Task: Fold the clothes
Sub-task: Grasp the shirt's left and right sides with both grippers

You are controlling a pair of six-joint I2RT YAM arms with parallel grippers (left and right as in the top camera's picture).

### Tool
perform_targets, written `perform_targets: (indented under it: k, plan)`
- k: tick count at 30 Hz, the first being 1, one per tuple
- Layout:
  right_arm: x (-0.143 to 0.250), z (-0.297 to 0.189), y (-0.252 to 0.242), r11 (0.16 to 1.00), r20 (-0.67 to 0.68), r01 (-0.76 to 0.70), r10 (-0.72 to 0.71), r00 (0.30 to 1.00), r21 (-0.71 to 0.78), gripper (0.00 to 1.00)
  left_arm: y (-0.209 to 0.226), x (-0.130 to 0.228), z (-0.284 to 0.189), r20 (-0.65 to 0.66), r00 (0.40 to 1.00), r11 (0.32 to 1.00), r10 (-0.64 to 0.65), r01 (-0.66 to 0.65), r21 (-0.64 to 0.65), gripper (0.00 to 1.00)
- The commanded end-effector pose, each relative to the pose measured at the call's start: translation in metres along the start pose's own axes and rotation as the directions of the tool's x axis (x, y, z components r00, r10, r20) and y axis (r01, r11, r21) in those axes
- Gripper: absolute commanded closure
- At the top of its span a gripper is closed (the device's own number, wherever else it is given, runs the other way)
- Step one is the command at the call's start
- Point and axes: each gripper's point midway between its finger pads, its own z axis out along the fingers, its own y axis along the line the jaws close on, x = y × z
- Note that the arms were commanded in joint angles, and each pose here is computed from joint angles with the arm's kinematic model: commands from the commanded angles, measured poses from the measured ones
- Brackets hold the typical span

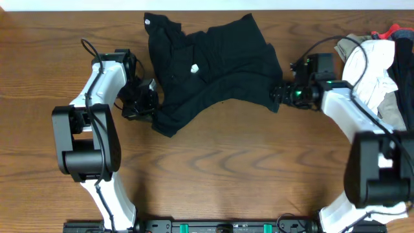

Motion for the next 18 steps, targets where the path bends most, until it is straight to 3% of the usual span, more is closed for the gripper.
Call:
perform_targets:
  k: [1,4,6,8,11,15,18]
  plan:
    - [0.009,0.022,0.01,0.998,-0.038,-0.001,-0.001,0.999,-0.06,0.34,-0.002,0.006,-0.035,0.082,0.997,1.0,-0.007,0.008,-0.009,0.94]
    - [0.01,0.034,0.014,0.996,-0.045,-0.019,0.015,0.999,-0.084,0.37,-0.006,0.012,-0.059,0.144,0.99,1.0,0.001,0.001,-0.008,0.94]
    - [0.013,0.041,0.012,0.997,-0.053,-0.035,0.031,0.998,-0.074,0.28,-0.009,0.015,-0.071,0.179,0.984,1.0,0.01,-0.008,-0.009,0.94]
    - [0.017,0.049,0.009,0.997,-0.063,-0.061,0.058,0.996,-0.052,0.29,-0.011,0.017,-0.079,0.206,0.978,1.0,0.019,-0.017,-0.011,0.94]
    - [0.026,0.058,0.006,0.992,-0.097,-0.122,0.119,0.988,-0.03,0.64,-0.013,0.018,-0.084,0.222,0.975,1.0,0.024,-0.022,-0.013,0.94]
    - [0.041,0.06,-0.002,0.987,-0.144,-0.157,0.159,0.977,0.025,0.74,-0.009,0.02,-0.084,0.216,0.976,0.999,0.023,-0.016,-0.034,0.94]
    - [0.045,0.054,-0.014,0.984,-0.15,-0.159,0.171,0.974,0.084,0.99,-0.009,0.021,-0.083,0.212,0.977,0.999,0.021,-0.014,-0.035,0.94]
